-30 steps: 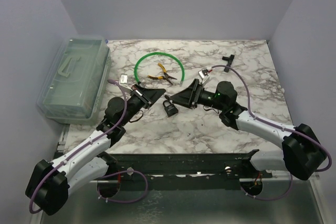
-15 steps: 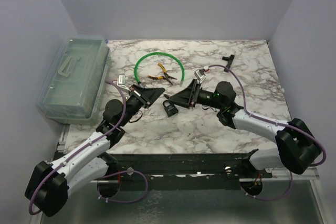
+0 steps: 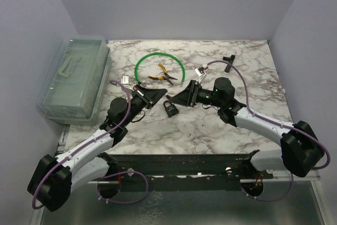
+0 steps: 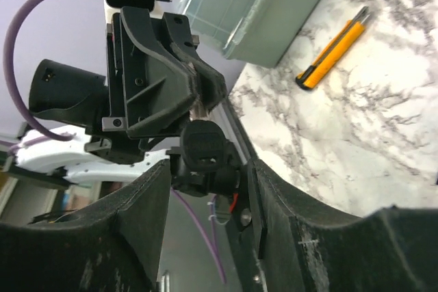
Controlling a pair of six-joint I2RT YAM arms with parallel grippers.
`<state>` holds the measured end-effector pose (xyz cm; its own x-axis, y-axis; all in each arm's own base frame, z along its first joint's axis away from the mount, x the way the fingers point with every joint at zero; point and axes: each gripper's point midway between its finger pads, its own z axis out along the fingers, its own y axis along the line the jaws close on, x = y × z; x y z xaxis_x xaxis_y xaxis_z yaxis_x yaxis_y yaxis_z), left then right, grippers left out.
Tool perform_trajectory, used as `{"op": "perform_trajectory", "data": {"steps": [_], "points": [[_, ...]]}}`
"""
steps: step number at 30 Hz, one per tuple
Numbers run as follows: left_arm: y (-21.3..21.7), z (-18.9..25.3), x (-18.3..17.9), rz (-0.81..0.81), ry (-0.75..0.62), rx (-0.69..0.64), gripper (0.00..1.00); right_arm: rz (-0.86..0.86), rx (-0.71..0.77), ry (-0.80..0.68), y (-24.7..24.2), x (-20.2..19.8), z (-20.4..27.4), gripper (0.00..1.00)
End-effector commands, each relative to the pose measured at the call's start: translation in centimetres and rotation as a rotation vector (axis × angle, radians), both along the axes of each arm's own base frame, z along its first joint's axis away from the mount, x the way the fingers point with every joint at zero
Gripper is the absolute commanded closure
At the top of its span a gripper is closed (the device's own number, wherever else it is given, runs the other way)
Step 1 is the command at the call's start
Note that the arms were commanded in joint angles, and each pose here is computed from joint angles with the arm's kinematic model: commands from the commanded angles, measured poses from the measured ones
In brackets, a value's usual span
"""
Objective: Unlock with the key
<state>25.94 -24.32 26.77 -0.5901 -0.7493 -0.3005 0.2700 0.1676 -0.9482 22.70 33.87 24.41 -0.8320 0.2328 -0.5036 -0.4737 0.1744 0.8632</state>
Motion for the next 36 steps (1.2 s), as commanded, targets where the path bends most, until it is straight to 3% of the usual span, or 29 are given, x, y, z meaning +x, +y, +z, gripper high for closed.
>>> {"op": "perform_trajectory", "data": {"steps": [1,11,19,29,36], "points": [[-0.2,-1.2,1.0,0.022,0.090,-0.012,1.00,-0.073,-0.167,-0.154,-1.1,1.8,-0.9,0.46],[-0.9,-2.6,1.8,0.015,0.183,0.010,1.00,-0.088,-0.380,-0.283,-1.7,2.9,-2.9,0.47],[-1.6,-3.7,2.3,0.000,0.242,0.030,1.00,-0.080,-0.456,-0.367,-0.5,2.7,-3.0,0.51],[-1.9,-4.1,2.5,-0.006,0.263,0.042,1.00,-0.119,-0.515,-0.383,-0.6,3.7,-3.9,0.66],[-2.1,-4.4,2.5,-0.013,0.273,0.053,1.00,-0.136,-0.529,-0.385,-0.7,4.1,-4.1,0.69]]}}
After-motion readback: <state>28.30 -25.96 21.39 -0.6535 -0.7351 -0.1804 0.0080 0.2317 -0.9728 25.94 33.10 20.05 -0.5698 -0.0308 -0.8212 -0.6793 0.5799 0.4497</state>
